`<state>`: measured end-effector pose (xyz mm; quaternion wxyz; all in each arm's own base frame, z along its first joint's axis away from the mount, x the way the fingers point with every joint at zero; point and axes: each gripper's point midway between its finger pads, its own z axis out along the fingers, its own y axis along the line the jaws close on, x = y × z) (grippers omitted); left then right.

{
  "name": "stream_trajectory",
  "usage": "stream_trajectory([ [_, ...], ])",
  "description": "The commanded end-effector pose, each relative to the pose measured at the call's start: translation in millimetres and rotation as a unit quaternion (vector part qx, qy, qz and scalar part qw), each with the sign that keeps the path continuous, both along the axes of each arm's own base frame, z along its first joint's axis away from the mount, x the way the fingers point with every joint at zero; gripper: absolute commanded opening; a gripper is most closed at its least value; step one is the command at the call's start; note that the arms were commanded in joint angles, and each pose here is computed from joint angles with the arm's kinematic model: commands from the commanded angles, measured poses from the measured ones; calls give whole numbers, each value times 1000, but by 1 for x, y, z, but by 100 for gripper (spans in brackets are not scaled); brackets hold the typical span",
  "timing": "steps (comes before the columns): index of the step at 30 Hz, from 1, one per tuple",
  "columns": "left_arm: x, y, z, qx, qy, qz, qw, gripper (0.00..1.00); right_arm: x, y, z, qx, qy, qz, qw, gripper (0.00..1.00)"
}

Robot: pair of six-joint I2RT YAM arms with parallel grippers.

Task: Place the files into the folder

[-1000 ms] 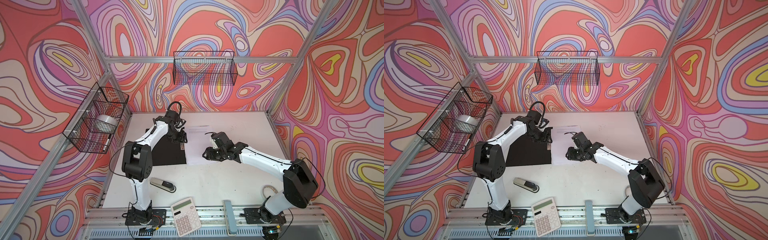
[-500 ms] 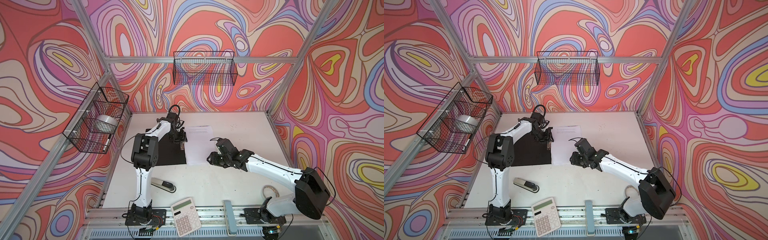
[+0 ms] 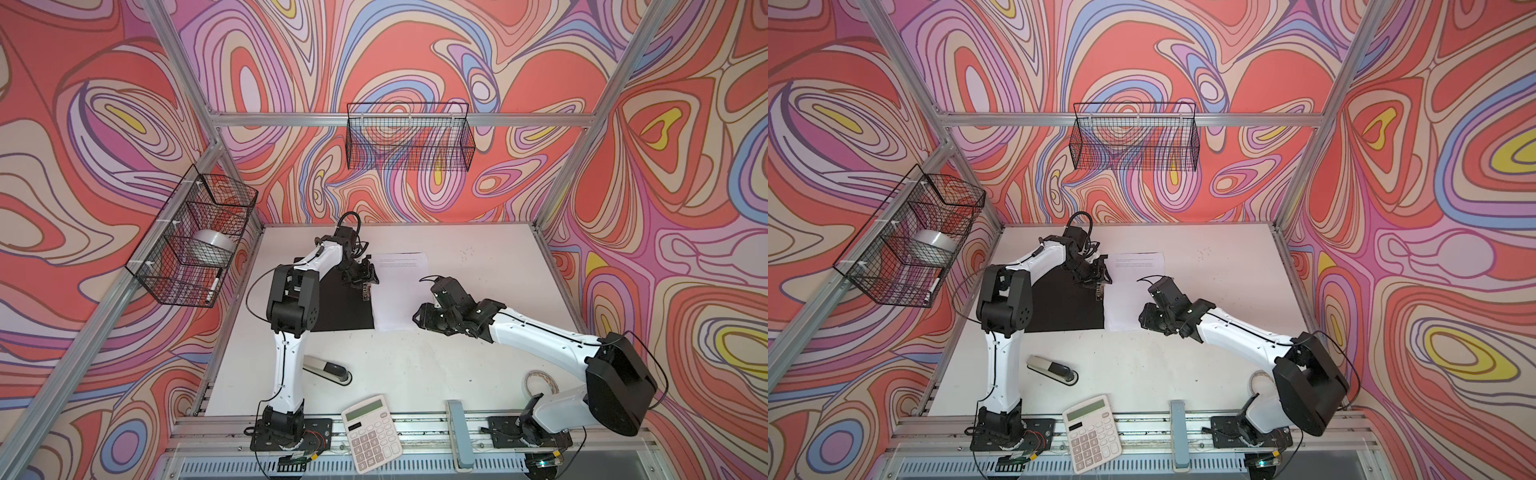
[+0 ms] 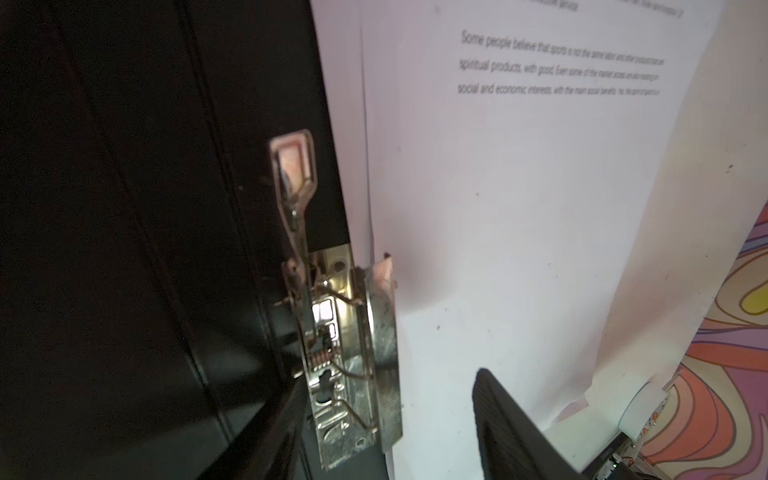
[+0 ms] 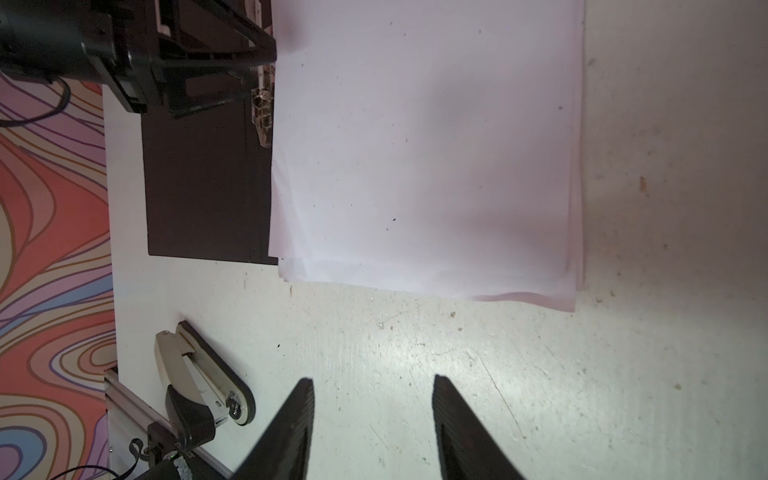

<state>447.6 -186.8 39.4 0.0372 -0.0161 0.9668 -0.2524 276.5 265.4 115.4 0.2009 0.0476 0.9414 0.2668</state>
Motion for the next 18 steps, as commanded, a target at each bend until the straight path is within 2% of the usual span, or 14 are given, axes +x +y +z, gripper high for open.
stream_trajectory([
  [1, -15, -10, -12, -19, 41, 8, 999, 64, -1, 2, -8, 1, 9, -1, 1000, 49],
  [10, -47, -41, -9, -35, 65, 25, 997, 64, -18, 15, -21, -6, 43, 30, 999, 49],
  [18, -63, -71, 8, -37, 50, 41, 997, 66, -44, 35, -31, 4, 74, 54, 996, 48],
])
